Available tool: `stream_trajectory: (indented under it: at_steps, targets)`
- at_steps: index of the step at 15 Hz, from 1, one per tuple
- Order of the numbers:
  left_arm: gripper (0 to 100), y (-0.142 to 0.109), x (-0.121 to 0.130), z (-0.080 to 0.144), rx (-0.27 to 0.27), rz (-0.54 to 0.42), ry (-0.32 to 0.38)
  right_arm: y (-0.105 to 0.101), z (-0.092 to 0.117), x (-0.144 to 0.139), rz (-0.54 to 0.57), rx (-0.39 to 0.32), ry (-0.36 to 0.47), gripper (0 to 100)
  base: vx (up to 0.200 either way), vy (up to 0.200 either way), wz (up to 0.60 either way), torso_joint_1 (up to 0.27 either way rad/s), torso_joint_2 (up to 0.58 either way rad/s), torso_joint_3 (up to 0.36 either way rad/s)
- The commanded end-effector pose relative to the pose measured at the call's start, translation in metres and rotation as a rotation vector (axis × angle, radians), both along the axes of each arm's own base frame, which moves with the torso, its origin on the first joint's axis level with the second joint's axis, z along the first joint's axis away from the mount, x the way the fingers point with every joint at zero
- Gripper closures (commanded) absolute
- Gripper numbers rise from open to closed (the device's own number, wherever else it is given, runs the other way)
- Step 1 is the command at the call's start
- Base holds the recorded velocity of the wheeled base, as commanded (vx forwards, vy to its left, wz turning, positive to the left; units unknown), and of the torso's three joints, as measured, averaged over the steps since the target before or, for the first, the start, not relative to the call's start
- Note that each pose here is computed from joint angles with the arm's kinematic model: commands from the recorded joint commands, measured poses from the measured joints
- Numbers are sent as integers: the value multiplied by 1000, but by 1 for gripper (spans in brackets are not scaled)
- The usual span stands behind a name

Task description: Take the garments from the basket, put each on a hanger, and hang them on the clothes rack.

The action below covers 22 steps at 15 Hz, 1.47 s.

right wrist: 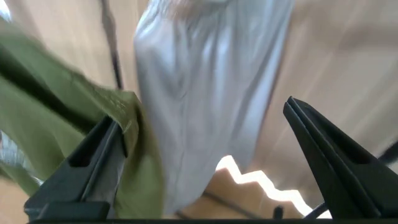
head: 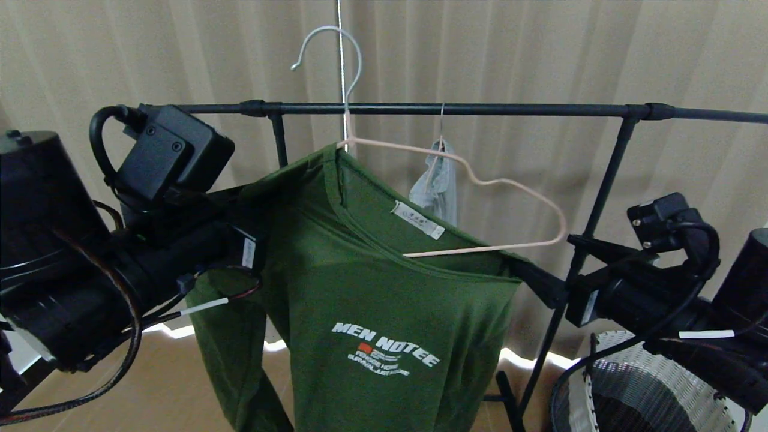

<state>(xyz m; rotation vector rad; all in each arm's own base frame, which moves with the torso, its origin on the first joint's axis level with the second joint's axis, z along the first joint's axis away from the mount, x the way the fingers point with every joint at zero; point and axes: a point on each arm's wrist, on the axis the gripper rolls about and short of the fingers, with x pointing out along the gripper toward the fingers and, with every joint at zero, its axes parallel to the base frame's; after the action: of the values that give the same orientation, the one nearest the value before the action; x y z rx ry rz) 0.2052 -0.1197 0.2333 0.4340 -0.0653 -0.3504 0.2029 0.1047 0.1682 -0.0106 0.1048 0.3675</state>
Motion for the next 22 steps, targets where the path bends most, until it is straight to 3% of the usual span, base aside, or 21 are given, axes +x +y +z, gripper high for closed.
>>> stream_trajectory:
  at_steps: [1, 4, 6, 8, 11, 13, 20, 22]
  targets:
    - [100, 18, 0, -7, 43, 63, 3, -13, 11, 1, -54, 21, -45, 0, 0, 0, 0, 0, 0, 0]
    - [100, 25, -2, -10, 74, 88, 0, -19, 20, 7, -85, 38, -78, 0, 0, 0, 0, 0, 0, 0]
    - [100, 30, 0, -16, 157, 109, -1, -20, 24, 2, -79, 46, -95, 0, 0, 0, 0, 0, 0, 0]
    - [100, 33, 1, -19, 189, 122, 3, -20, 25, -3, -67, 50, -103, 0, 0, 0, 0, 0, 0, 0]
    - [100, 31, 8, -25, 202, 171, 30, -4, 25, -30, 67, 61, -106, 0, 0, 0, 0, 0, 0, 0]
    - [100, 31, 11, -28, 190, 231, 49, 7, 24, -43, 151, 66, -105, 0, 0, 0, 0, 0, 0, 0]
    - [100, 26, 9, -26, 81, 236, 71, 22, 17, -53, 317, 41, -76, 0, 0, 0, 0, 0, 0, 0]
    - [100, 25, 9, -27, 56, 242, 79, 27, 12, -48, 344, -17, -69, 0, 0, 0, 0, 0, 0, 0]
